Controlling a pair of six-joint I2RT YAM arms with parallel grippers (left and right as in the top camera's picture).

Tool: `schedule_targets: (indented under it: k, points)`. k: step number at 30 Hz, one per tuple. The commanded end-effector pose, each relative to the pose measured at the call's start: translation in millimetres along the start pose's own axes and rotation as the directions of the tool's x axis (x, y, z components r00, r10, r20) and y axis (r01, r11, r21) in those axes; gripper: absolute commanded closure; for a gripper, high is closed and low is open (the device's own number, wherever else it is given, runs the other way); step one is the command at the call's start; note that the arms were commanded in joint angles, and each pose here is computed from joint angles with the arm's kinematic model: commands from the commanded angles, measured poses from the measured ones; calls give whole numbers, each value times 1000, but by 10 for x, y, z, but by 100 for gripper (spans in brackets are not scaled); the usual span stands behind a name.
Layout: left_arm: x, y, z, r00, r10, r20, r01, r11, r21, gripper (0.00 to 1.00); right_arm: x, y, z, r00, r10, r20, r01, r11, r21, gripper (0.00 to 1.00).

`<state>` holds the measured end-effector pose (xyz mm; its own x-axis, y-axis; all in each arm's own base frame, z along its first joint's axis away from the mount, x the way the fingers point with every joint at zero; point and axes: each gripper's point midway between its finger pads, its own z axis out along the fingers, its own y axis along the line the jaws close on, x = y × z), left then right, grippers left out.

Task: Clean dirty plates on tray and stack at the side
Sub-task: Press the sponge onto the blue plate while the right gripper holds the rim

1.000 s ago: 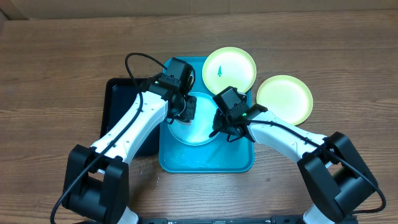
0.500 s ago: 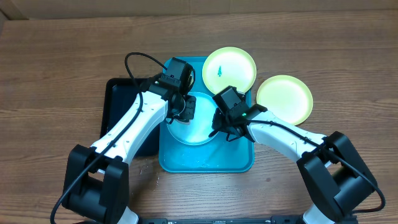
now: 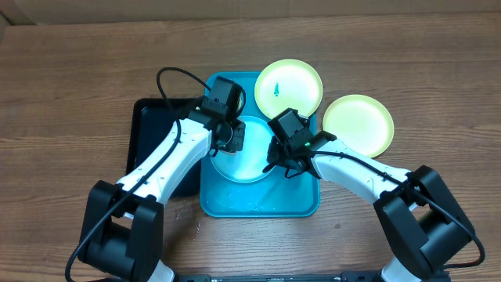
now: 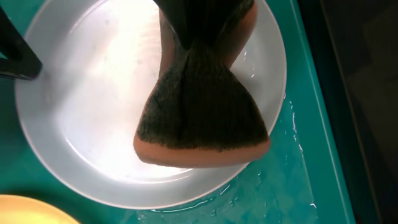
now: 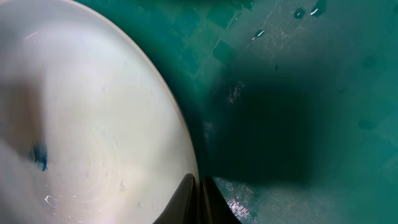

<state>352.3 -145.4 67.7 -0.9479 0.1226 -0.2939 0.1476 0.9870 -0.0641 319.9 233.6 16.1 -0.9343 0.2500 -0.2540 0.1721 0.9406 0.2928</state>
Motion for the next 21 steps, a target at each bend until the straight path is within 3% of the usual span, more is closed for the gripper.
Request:
schedule_targets:
  k: [1,21]
  points:
    - [64,69,130,1000,-17,8,17,1000,-21,96,4,-18,39,1000,-5,3,5,1000,15,96]
    - [76,81,355,996,-53,70,54,999,-8,96,4,-17,39,1000,-5,3,5,1000,15,96]
